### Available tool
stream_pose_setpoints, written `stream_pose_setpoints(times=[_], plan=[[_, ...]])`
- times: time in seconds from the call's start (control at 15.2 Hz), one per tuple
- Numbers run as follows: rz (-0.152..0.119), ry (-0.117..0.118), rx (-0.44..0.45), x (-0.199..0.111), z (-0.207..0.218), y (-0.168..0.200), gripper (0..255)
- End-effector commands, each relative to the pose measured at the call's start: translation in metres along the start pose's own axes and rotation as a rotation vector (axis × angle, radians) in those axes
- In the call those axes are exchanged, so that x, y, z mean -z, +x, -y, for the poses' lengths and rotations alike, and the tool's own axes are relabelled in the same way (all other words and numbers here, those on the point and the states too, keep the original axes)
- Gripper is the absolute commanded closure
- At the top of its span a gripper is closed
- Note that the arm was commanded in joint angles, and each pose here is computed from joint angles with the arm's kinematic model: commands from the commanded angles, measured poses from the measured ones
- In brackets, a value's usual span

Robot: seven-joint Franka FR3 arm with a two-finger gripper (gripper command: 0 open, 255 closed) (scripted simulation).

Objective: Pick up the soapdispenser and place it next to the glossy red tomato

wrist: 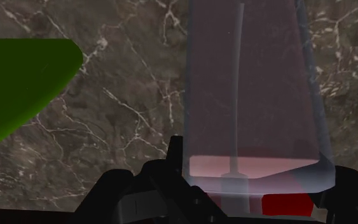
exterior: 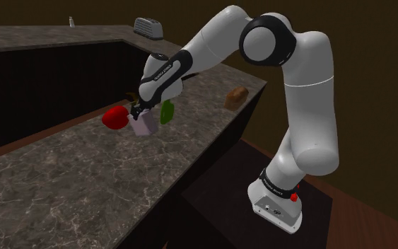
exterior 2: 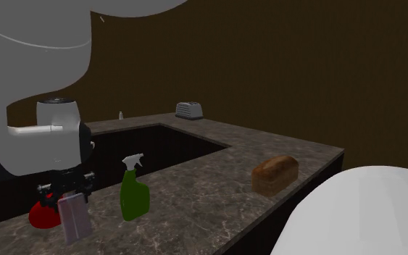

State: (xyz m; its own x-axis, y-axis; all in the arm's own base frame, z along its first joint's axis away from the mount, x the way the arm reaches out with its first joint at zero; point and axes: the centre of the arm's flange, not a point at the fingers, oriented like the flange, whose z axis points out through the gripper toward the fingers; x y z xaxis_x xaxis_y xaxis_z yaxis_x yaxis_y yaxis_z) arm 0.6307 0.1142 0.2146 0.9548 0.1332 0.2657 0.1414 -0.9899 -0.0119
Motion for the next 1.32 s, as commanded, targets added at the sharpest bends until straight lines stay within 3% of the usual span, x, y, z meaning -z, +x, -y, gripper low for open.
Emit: stream_pose_setpoints(times=[0.0,0.07,0.13,0.46,0.73,1.25], plan=[[0.014,-0.003,-0.003,-0.006,-0.002,-0.005,255],[0.014,-0.003,-0.003,-0.006,-0.002,-0.005,255],[0.014,-0.003,-0.003,-0.006,-0.001,-0.006,0],[0.014,-0.003,-0.003,-0.006,-0.002,-0.005,0],[0.014,-0.003,-0.003,0.044,-0.002,-0.004,0],[0.014,-0.003,-0.003,0.044,-0.002,-0.004,0]])
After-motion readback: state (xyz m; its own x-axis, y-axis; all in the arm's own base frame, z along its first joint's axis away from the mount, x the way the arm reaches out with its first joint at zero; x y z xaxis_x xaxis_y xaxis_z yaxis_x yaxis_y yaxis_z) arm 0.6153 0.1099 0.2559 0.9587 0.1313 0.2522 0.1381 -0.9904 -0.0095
